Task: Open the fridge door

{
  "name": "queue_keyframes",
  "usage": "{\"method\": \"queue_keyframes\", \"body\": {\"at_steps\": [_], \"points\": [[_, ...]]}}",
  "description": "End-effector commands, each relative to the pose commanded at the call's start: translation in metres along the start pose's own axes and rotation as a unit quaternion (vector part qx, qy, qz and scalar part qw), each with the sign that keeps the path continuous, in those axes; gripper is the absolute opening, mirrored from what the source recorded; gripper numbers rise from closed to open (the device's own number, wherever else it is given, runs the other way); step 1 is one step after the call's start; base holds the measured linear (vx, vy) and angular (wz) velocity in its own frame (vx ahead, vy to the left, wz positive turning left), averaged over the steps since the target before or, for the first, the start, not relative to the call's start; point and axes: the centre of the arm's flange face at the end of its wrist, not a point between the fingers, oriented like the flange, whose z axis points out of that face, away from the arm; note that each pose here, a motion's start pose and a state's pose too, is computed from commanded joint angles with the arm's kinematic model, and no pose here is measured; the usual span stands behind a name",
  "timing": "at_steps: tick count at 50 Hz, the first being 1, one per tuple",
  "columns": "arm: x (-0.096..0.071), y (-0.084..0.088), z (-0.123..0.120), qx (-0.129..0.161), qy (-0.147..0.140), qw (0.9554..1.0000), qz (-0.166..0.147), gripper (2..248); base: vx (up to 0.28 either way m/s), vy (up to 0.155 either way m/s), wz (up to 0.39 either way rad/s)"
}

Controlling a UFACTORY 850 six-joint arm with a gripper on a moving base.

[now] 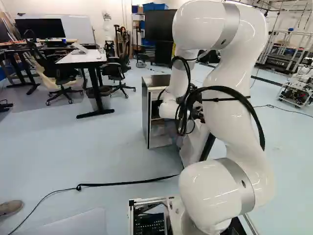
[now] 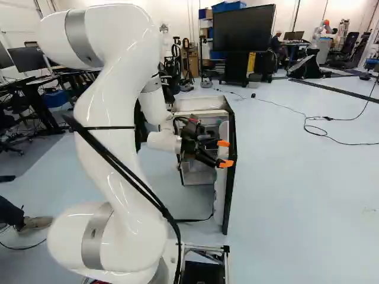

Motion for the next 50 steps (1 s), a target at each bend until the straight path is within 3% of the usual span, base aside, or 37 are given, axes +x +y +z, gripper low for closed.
{"method": "queue_keyframes", "body": {"at_steps": [12, 24, 50], "points": [[0.006, -0.011, 0.025, -0.048, -0.007, 0.9986, 0.023, 247, 0.000, 0.000, 0.000], [0.013, -0.025, 0.052, -0.093, -0.013, 0.9943, 0.050, 247, 0.000, 0.000, 0.000], [0.029, -0.064, 0.108, -0.178, -0.025, 0.9769, 0.116, 247, 0.000, 0.000, 0.000]]}}
